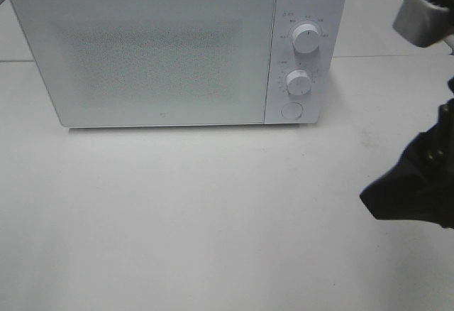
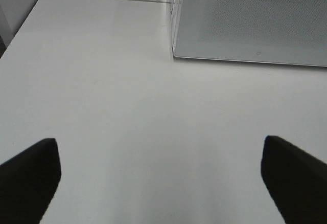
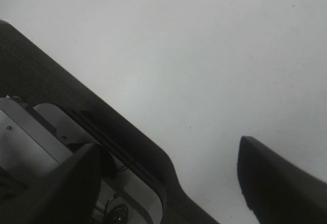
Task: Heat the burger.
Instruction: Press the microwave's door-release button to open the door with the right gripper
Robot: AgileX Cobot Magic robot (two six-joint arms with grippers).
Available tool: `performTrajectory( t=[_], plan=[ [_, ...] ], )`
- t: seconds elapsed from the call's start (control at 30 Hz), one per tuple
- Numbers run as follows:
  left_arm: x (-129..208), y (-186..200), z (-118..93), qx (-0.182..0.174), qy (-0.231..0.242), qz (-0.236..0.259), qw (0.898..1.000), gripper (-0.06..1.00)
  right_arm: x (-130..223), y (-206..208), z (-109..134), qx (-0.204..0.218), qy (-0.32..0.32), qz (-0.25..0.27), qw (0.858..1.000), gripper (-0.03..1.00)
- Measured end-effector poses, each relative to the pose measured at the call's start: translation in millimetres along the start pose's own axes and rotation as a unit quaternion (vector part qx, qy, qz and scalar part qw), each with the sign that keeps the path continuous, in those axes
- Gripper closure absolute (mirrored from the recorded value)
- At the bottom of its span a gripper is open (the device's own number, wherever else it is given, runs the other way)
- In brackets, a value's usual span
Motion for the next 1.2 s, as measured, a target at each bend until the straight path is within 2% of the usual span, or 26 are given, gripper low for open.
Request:
performTrajectory(
  t=[0.17,0.33,0.53,0.6,0.63,0.7,0.73,0.8,0.83,0.87,1.0,1.03,1.07,1.1,1.17,1.2],
  plan=[
    [0,0,0,0.000,0.000,0.000,1.000,-0.04,16,20,4,-0.003,0.004,-0.002,1.000,0.23],
    [0,0,0,0.000,0.000,0.000,1.000,-0.04,31,42,2,0.004,-0.016,-0.028,0.999,0.23],
    [0,0,0,0.000,0.000,0.000,1.000,-0.04,48,66,-15,0.052,-0.087,-0.075,0.992,0.23],
    [0,0,0,0.000,0.000,0.000,1.000,-0.04,57,80,-19,0.082,-0.117,-0.114,0.983,0.23],
    [0,0,0,0.000,0.000,0.000,1.000,-0.04,57,80,-19,0.082,-0.117,-0.114,0.983,0.23],
    [0,0,0,0.000,0.000,0.000,1.000,-0.04,67,94,-19,0.111,-0.139,-0.155,0.972,0.23],
    [0,0,0,0.000,0.000,0.000,1.000,-0.04,67,94,-19,0.111,-0.139,-0.155,0.972,0.23],
    [0,0,0,0.000,0.000,0.000,1.000,-0.04,78,106,-15,0.135,-0.151,-0.196,0.959,0.23],
    [0,0,0,0.000,0.000,0.000,1.000,-0.04,78,106,-15,0.135,-0.151,-0.196,0.959,0.23],
    [0,0,0,0.000,0.000,0.000,1.000,-0.04,86,114,-10,0.149,-0.152,-0.223,0.951,0.23],
    [0,0,0,0.000,0.000,0.000,1.000,-0.04,95,122,-3,0.164,-0.151,-0.256,0.941,0.23],
    [0,0,0,0.000,0.000,0.000,1.000,-0.04,103,127,2,0.174,-0.148,-0.280,0.933,0.23],
    [0,0,0,0.000,0.000,0.000,1.000,-0.04,103,127,2,0.174,-0.148,-0.280,0.933,0.23],
    [0,0,0,0.000,0.000,0.000,1.000,-0.04,110,132,8,0.182,-0.143,-0.303,0.925,0.23],
    [0,0,0,0.000,0.000,0.000,1.000,-0.04,114,134,11,0.185,-0.139,-0.314,0.921,0.23],
    [0,0,0,0.000,0.000,0.000,1.000,-0.04,121,137,16,0.190,-0.132,-0.333,0.914,0.23]
  ],
)
Point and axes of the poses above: a point on each arm's last joint axis where the gripper is mounted, y pointing back along that axis away from the gripper, z along the wrist's bending axis when the last joint is at zero, x = y × z, the point moved 4 cm from there along -y, pointing out along that axis toward the gripper, and after that the axes turned 1 degree about -y, right-handed, at the moved point
